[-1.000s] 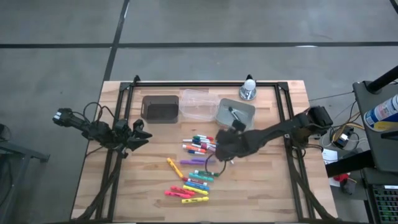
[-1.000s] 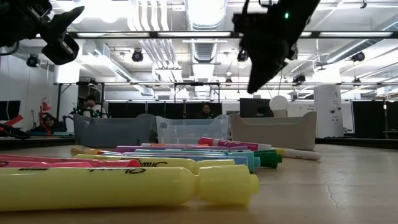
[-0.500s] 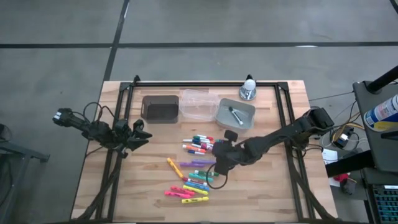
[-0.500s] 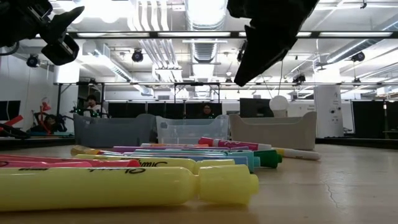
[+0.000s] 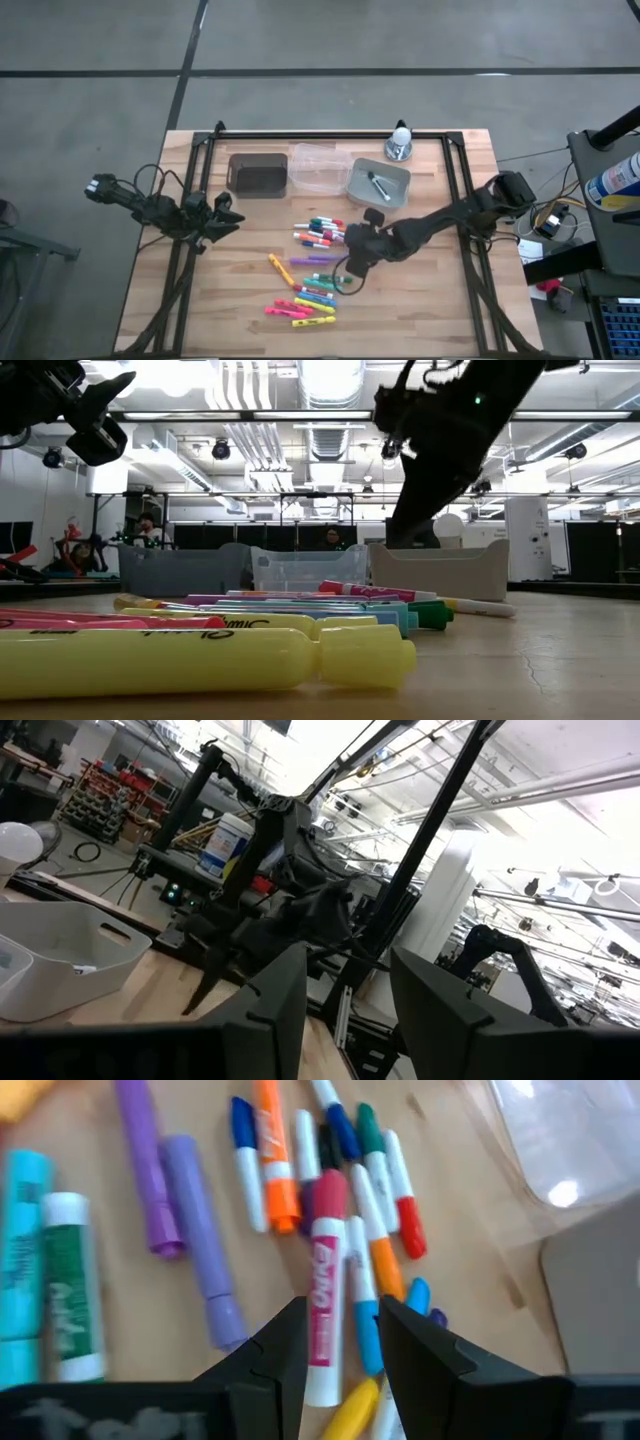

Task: Pick & Place Markers
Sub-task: Put the pink dry erase marker into the gray bin, then put the orange dry erase marker into the gray bin

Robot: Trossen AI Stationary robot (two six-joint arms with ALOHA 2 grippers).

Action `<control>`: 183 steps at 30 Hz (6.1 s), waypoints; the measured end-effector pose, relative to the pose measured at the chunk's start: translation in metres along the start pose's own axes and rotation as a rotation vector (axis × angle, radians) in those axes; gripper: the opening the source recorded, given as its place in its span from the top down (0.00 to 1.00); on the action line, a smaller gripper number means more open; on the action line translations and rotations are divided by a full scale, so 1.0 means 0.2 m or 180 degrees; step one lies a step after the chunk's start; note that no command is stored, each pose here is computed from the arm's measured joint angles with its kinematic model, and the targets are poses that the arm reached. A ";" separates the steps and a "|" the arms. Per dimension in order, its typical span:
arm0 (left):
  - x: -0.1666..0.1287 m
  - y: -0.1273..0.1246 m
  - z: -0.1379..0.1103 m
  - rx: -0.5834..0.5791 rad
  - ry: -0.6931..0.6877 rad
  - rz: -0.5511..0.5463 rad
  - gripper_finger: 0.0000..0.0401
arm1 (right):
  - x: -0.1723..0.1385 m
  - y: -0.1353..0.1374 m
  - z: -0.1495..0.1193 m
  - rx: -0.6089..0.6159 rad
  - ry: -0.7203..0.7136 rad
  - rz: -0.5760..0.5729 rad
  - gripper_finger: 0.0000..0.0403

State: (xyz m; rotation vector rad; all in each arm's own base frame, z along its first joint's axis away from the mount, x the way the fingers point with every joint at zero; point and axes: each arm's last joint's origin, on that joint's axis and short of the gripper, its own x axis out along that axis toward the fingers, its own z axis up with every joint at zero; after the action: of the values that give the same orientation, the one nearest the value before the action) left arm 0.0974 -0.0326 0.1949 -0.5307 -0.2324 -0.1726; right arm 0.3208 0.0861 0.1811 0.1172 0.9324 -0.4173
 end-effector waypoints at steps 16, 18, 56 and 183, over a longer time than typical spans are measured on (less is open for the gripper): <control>0.00 0.00 0.00 -0.0002 0.0015 0.0007 0.65 | 0.10 -0.06 -0.03 0.0076 0.0057 0.0392 0.70; 0.00 0.00 0.00 -0.0001 0.0020 0.0009 0.65 | 0.10 -0.05 -0.02 0.0076 0.0007 0.0418 0.70; 0.00 0.00 -0.01 -0.0005 0.0034 0.0024 0.65 | 0.28 -0.02 -0.12 -0.0115 0.0239 0.0221 0.77; 0.00 0.01 -0.01 -0.0039 0.0040 0.0033 0.65 | -0.08 0.13 0.35 -0.0939 -0.0490 -0.0060 0.66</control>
State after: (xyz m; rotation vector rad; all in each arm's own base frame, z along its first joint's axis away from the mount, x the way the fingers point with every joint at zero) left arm 0.0987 -0.0330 0.1926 -0.5427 -0.2163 -0.1674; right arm 0.3749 0.0951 0.2343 -0.1905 0.8341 -0.2977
